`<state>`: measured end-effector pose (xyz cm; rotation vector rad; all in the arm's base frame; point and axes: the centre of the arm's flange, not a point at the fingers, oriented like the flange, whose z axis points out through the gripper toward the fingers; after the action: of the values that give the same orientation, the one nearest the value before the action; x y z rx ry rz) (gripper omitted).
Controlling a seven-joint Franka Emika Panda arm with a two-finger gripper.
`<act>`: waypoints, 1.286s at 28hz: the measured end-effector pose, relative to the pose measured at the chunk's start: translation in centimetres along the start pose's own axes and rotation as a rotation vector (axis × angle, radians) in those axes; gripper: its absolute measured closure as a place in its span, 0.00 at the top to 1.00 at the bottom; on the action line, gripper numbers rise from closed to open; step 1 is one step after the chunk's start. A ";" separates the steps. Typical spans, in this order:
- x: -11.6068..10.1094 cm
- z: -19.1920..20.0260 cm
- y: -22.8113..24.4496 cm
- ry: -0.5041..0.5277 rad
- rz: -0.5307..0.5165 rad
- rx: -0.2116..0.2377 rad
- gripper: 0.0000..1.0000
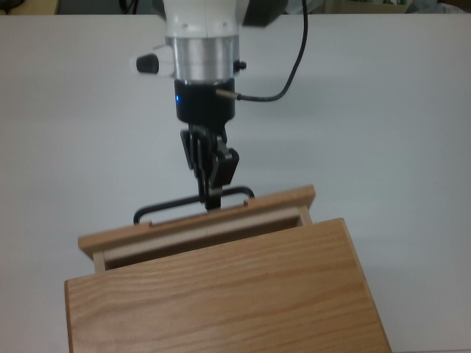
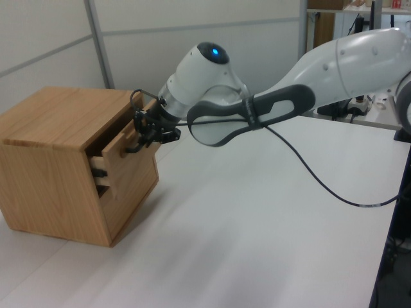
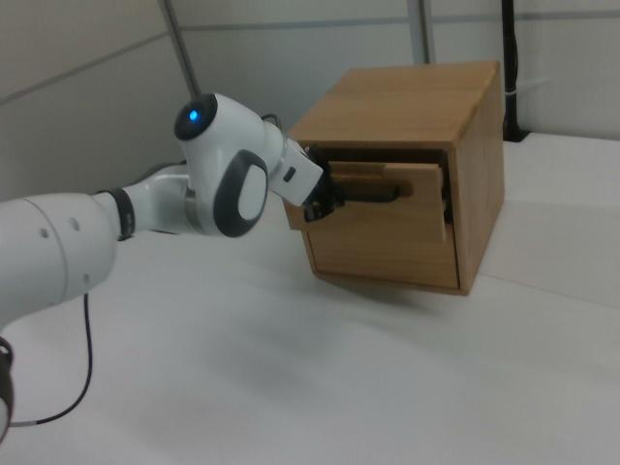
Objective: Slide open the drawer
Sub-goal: 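Pull the handle straight out, sliding the upper drawer from the cabinet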
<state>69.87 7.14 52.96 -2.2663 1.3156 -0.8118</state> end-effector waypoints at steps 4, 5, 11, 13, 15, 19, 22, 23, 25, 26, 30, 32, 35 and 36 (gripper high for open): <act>-0.1 -1.3 0.3 -0.011 -0.008 -0.080 0.21; -0.1 -1.5 0.3 -0.013 -0.009 -0.093 0.21; -0.2 -2.5 0.6 -0.021 -0.014 -0.151 0.21; -0.3 -2.8 0.7 -0.023 -0.014 -0.169 0.21; -0.3 -3.2 0.8 -0.026 -0.015 -0.188 0.21; -0.3 -4.1 1.1 -0.033 -0.015 -0.243 0.21; -0.4 -4.8 1.4 -0.040 -0.015 -0.290 0.21; -0.4 -5.2 1.6 -0.045 -0.013 -0.313 0.21; -0.5 -5.6 1.9 -0.052 -0.013 -0.344 0.21; -0.5 -5.8 2.1 -0.055 -0.013 -0.361 0.21; -0.6 -6.7 2.5 -0.068 -0.009 -0.415 0.21; -0.7 -7.1 2.7 -0.077 -0.007 -0.430 0.21; -0.8 -8.0 2.8 -0.097 -0.013 -0.447 0.21; -0.8 -8.3 2.8 -0.104 -0.016 -0.453 0.21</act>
<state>62.31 6.14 57.29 -2.6191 1.5578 -0.4207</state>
